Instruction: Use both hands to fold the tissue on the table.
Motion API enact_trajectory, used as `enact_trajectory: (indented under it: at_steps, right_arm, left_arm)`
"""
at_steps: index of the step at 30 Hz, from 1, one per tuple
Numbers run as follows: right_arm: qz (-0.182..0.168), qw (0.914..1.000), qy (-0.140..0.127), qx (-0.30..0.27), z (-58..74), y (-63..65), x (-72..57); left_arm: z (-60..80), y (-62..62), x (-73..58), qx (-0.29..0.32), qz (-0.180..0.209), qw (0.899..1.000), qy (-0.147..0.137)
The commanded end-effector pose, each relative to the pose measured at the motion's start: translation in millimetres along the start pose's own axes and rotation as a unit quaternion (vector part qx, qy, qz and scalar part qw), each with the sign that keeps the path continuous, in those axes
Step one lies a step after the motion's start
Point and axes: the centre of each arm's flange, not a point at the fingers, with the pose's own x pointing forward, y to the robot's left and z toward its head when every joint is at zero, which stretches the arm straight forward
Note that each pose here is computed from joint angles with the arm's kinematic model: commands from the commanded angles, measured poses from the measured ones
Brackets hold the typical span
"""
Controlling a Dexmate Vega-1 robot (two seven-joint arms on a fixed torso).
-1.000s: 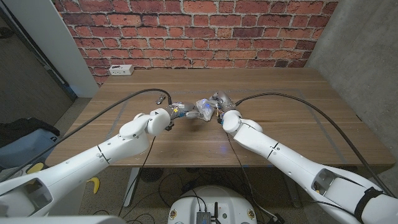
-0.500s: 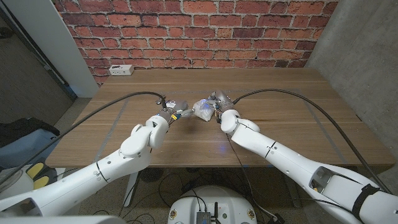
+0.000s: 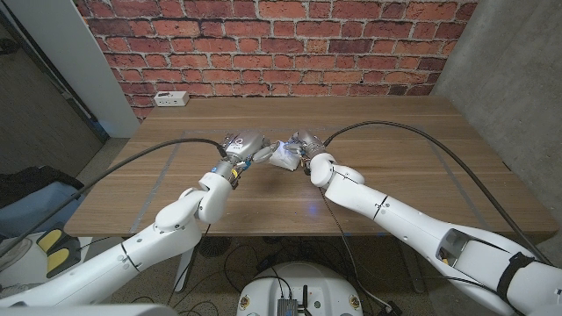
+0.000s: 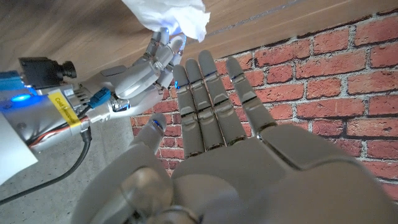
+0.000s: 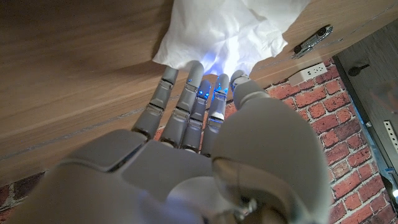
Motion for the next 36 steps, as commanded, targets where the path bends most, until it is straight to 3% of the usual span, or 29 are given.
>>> enact_trajectory:
  at_steps: [1, 6, 17, 29, 36]
  right_arm:
    - [0.020, 0.9995, 0.002, -0.023, -1.0, 2.7, 1.8]
    - [0.014, 0.9997, -0.005, -0.019, 0.3, 1.3, 0.2]
    - [-0.011, 0.9992, -0.032, -0.021, 1.7, -4.9, -6.9]
    - [-0.049, 0.9965, -0.066, -0.017, 2.2, -13.2, -14.8]
    - [-0.086, 0.9921, -0.082, -0.040, -0.3, -15.3, -20.3]
  left_arm:
    - [-10.4, 4.9, 5.2, -0.006, -0.029, 1.000, -0.001]
    - [-15.9, 0.1, 15.0, 0.017, -0.094, 0.995, 0.030]
    - [-30.9, -14.4, 28.9, 0.029, -0.166, 0.983, 0.077]
    - [-37.4, -30.2, 47.0, 0.036, -0.234, 0.968, 0.082]
    - [-39.7, -34.4, 51.9, 0.035, -0.251, 0.964, 0.082]
